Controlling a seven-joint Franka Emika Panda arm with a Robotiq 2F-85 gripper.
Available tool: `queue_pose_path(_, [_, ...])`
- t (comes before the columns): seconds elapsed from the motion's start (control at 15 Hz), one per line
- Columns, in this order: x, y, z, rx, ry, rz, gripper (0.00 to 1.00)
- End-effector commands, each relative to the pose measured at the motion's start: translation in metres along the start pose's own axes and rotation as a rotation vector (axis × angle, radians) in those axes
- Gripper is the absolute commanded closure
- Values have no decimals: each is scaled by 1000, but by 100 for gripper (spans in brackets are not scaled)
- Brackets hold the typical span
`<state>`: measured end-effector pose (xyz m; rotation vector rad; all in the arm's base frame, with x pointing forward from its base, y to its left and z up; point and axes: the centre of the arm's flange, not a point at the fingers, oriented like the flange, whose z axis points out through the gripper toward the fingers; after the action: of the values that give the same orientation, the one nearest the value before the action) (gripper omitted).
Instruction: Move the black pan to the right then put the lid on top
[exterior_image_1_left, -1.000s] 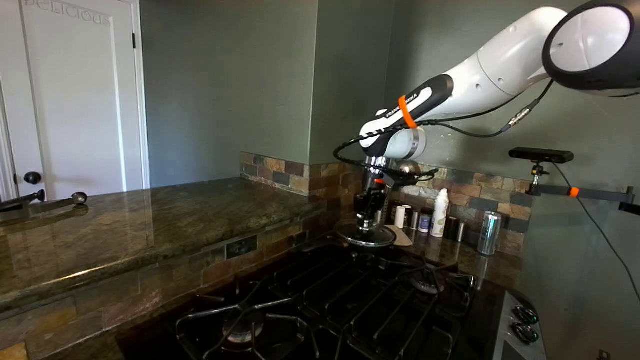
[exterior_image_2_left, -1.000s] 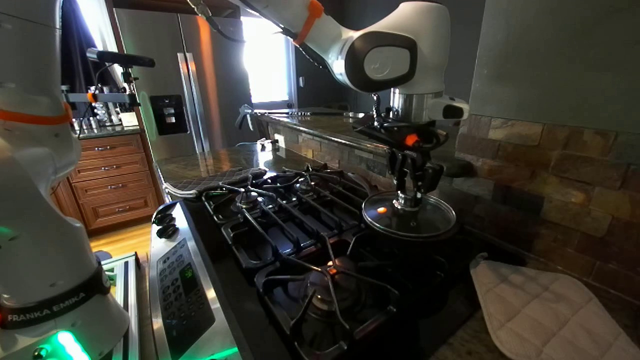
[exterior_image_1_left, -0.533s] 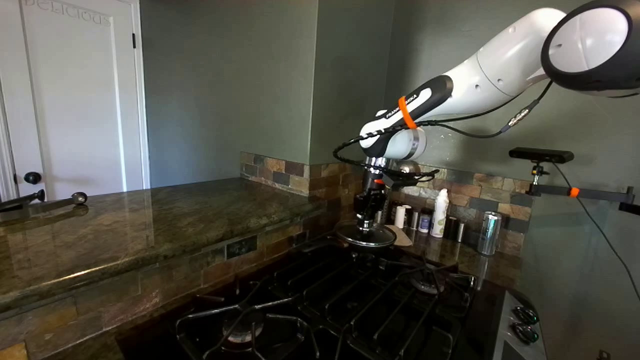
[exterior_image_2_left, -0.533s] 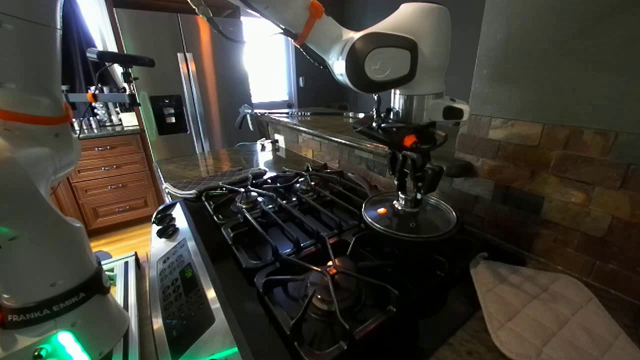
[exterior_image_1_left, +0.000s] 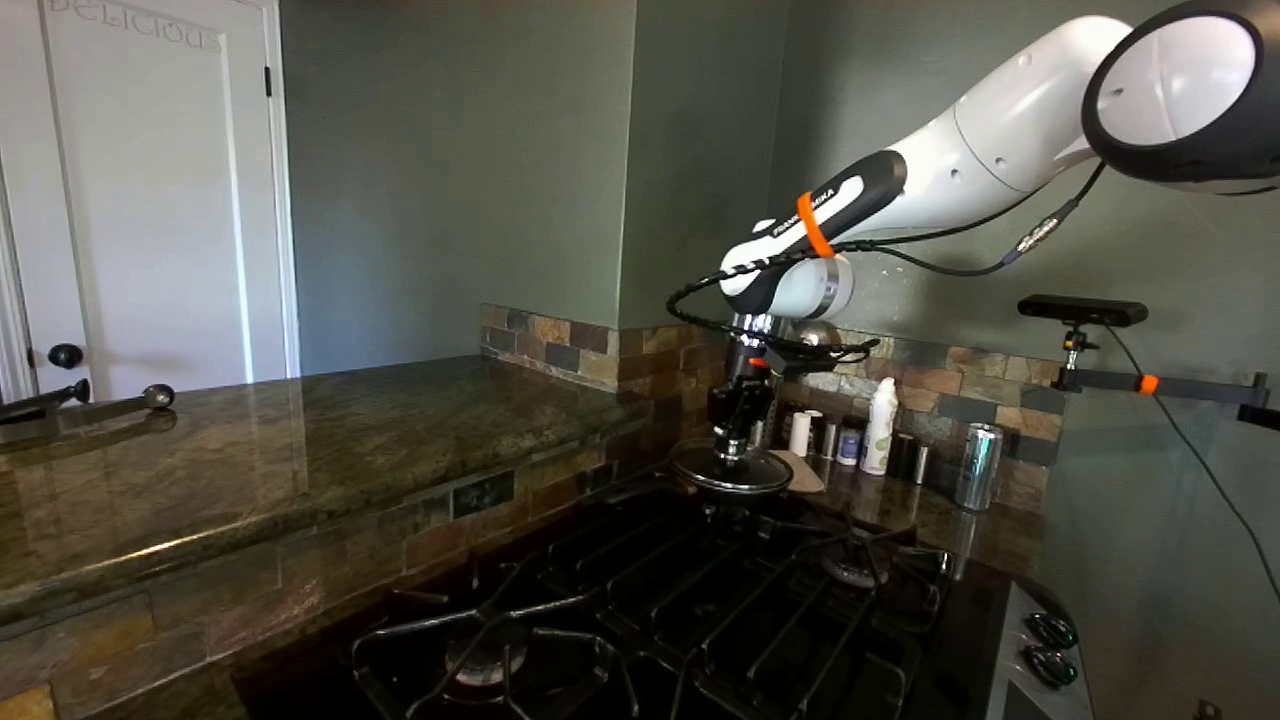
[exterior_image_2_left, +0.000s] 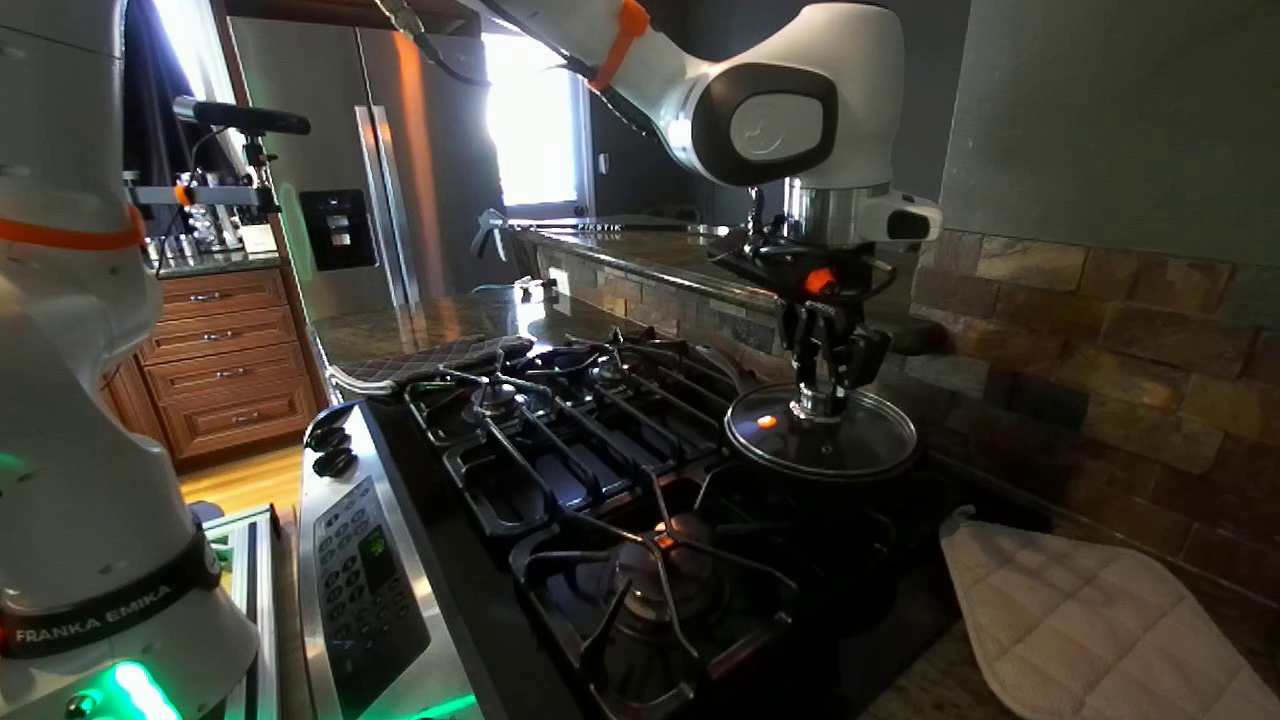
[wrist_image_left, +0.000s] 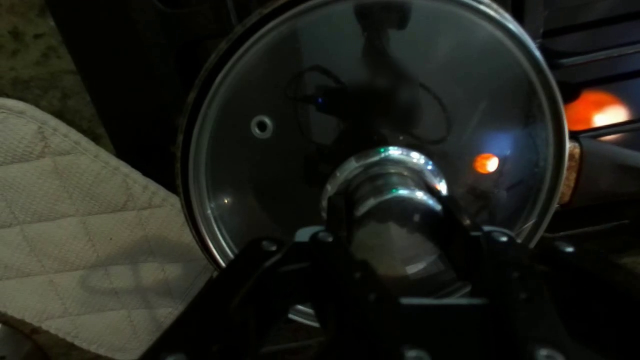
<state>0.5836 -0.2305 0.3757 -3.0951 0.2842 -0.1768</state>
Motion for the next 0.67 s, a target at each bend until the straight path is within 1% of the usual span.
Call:
queue_pose_path(0.0, [4, -2, -3, -2, 18, 20, 77])
queue_pose_path(0.27, [5, -3, -2, -3, 16, 17, 77])
queue_pose_path(0.33, [5, -3, -1, -5, 15, 18, 61])
queue_pose_path(0.4, [5, -3, -1, -6, 13, 18, 27])
queue_pose_path(0.47, [4, -3, -2, -7, 13, 17, 24])
queue_pose_path(0.6, [4, -2, -5, -10, 20, 18, 12])
